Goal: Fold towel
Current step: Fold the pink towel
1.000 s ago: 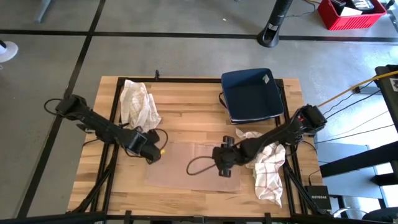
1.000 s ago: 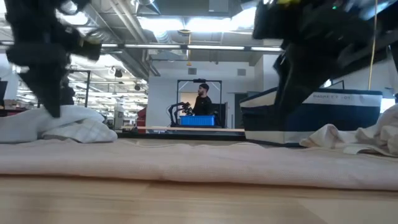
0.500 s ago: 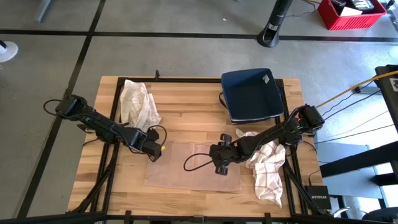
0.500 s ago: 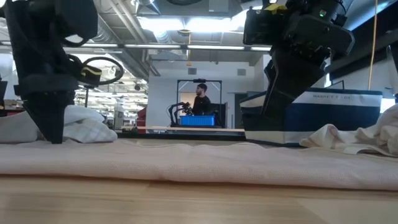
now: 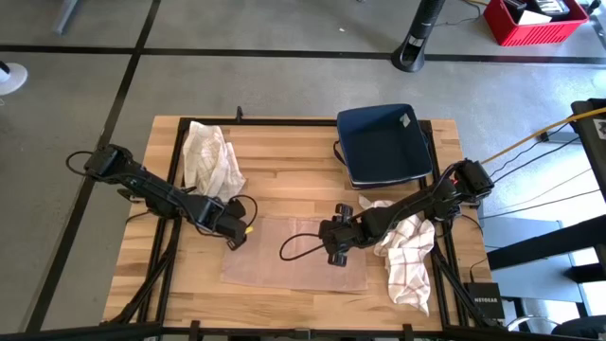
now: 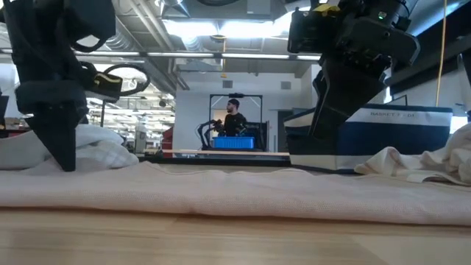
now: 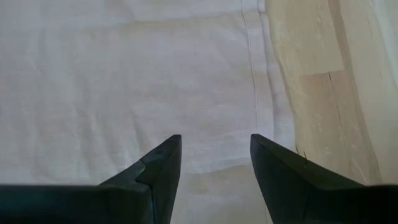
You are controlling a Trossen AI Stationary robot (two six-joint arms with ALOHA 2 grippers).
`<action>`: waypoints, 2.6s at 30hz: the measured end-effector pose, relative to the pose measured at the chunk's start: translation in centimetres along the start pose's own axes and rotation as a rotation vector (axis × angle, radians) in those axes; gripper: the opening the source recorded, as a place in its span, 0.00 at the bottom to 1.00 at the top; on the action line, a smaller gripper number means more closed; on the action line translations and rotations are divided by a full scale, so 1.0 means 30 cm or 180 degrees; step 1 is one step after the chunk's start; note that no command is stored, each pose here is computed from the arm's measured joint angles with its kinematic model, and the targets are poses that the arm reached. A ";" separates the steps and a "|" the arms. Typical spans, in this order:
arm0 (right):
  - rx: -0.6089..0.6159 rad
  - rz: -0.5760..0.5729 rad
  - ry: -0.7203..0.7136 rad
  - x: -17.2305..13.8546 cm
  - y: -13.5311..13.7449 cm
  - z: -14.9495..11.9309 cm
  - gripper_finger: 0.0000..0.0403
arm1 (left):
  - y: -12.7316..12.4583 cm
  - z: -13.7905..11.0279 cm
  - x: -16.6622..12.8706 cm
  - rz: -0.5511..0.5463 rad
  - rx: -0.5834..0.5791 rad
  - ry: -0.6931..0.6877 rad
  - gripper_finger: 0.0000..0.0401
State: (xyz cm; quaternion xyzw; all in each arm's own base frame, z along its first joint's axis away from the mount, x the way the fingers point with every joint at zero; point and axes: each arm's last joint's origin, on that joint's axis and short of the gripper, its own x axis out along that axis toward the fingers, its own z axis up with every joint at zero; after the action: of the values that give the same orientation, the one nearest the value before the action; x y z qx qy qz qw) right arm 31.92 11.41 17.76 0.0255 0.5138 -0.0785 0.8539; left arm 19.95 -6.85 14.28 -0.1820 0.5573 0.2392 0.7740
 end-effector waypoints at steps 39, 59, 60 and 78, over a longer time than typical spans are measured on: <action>-0.0844 0.1010 -0.2051 0.022 0.113 0.306 0.48 | -0.343 0.111 -0.321 -0.1509 0.1428 -0.1644 0.03; -0.1298 0.0418 -0.1832 -0.101 0.149 0.277 0.02 | -0.277 0.153 -0.291 -0.1183 0.1332 -0.1241 0.26; -0.1289 0.0370 -0.1796 -0.126 0.158 0.268 0.02 | -0.271 0.153 -0.296 -0.1147 0.1323 -0.1181 0.29; -0.1143 -0.0159 -0.1462 -0.337 0.405 -0.064 0.00 | -0.245 0.019 -0.277 -0.0796 0.1207 -0.0505 0.36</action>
State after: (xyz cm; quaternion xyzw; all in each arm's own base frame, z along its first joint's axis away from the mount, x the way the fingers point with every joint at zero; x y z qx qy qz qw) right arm 27.54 24.73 25.33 -0.1572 0.3132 -0.0110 0.9365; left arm 22.41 -13.94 22.47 -0.0816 0.5028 0.0460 0.8593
